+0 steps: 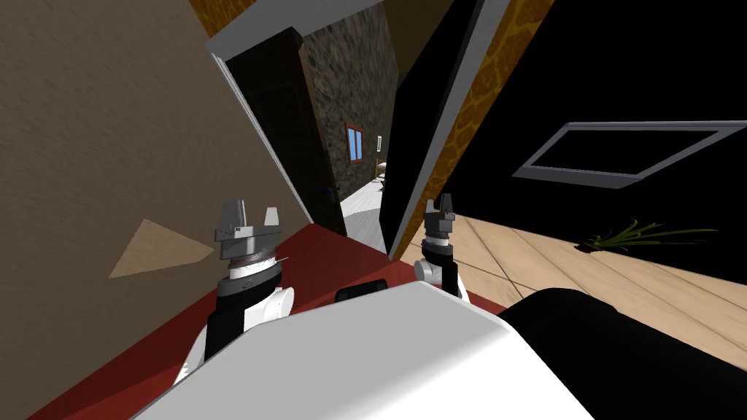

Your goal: Push the door open

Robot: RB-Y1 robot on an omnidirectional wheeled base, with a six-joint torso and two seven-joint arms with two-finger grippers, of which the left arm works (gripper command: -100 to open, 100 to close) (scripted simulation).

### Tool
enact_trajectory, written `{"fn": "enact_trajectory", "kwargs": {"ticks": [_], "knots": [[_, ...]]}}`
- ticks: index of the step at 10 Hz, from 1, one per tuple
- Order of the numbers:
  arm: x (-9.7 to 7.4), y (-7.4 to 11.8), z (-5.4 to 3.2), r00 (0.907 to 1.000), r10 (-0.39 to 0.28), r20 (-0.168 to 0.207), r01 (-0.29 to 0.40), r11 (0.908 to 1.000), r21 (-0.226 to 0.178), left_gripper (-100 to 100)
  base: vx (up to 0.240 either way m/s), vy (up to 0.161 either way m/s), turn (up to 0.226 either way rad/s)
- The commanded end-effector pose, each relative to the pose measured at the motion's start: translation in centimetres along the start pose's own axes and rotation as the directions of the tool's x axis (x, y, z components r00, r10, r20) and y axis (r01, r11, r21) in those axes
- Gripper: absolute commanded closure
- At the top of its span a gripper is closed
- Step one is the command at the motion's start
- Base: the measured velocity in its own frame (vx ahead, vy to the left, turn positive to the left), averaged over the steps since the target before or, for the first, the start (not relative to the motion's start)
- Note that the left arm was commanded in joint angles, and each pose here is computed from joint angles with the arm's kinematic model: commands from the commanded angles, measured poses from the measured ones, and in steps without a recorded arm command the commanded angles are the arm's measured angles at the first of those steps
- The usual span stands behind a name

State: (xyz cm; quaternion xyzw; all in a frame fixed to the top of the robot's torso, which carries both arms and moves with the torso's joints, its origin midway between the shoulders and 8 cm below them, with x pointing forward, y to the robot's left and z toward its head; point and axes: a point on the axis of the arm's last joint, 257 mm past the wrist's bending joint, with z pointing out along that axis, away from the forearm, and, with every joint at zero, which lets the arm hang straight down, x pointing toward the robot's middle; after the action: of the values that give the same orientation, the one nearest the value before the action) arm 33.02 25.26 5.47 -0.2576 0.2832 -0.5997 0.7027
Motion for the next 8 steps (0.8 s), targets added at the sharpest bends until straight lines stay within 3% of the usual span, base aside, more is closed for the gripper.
{"fn": "enact_trajectory", "kwargs": {"ticks": [1,5,8], "knots": [[0.7,0.6,-0.20,0.9995,-0.023,-0.020,0.023,0.9997,-0.010,-100,0.125,-0.021,-0.012],[2.5,2.1,-0.81,0.9949,-0.076,-0.066,0.073,0.9966,-0.038,-100,0.223,0.077,-0.010],[4.7,3.9,-1.86,0.9828,-0.140,-0.120,0.131,0.9880,-0.082,-100,0.230,0.093,-0.015]]}}
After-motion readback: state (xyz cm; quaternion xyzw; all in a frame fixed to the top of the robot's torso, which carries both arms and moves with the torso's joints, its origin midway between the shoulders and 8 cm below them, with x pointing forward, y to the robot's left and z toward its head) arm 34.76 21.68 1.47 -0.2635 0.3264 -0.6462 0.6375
